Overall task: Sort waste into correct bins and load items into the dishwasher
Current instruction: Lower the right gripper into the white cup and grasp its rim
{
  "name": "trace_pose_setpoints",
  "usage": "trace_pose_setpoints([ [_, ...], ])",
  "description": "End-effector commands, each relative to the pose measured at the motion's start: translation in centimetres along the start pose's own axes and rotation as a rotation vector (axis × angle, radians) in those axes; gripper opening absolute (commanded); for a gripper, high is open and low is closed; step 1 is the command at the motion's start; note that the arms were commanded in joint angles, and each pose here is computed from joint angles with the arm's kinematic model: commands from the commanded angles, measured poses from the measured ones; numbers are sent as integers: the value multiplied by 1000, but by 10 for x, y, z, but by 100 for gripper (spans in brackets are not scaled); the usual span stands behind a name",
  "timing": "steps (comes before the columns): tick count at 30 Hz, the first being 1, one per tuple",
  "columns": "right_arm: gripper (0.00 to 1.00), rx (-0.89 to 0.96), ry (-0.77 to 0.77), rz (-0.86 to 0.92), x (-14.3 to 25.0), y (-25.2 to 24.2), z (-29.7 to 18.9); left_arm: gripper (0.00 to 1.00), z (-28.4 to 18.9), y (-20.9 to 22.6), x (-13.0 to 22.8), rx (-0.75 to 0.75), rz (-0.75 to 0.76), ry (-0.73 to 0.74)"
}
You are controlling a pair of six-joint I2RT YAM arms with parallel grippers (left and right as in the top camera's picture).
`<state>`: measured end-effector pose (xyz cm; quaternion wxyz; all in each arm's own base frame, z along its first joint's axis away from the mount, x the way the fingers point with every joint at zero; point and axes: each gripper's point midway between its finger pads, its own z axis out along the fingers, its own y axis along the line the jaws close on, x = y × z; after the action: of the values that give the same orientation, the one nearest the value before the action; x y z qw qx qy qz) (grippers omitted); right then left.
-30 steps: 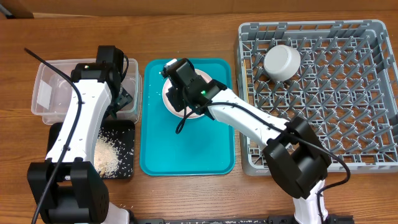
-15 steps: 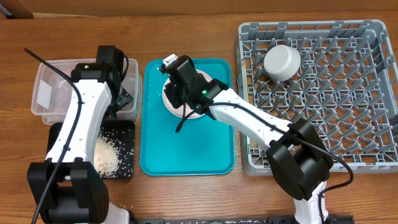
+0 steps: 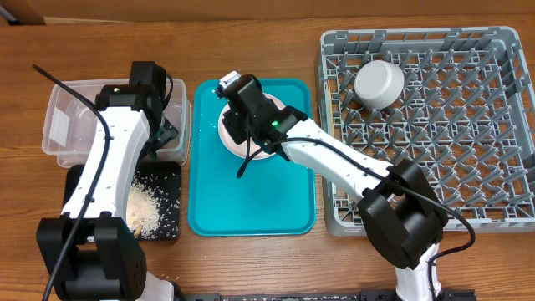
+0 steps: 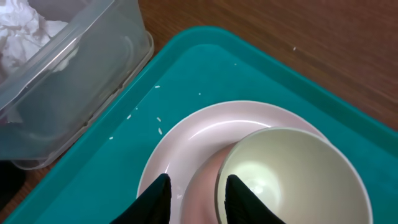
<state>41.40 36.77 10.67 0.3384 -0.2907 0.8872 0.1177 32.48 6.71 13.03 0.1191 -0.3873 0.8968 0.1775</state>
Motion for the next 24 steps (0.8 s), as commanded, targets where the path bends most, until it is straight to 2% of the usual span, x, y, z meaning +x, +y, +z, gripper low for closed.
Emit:
trace_pose_setpoints([
  [1, 31, 19, -60, -15, -21, -5, -16, 100, -1, 0, -5, -11, -8, -17],
  [18, 32, 26, 11, -23, 3, -7, 1, 100, -1, 0, -5, -11, -8, -17],
  [24, 26, 74, 34, -26, 9, -16, 0, 100, -1, 0, -5, -11, -7, -17],
])
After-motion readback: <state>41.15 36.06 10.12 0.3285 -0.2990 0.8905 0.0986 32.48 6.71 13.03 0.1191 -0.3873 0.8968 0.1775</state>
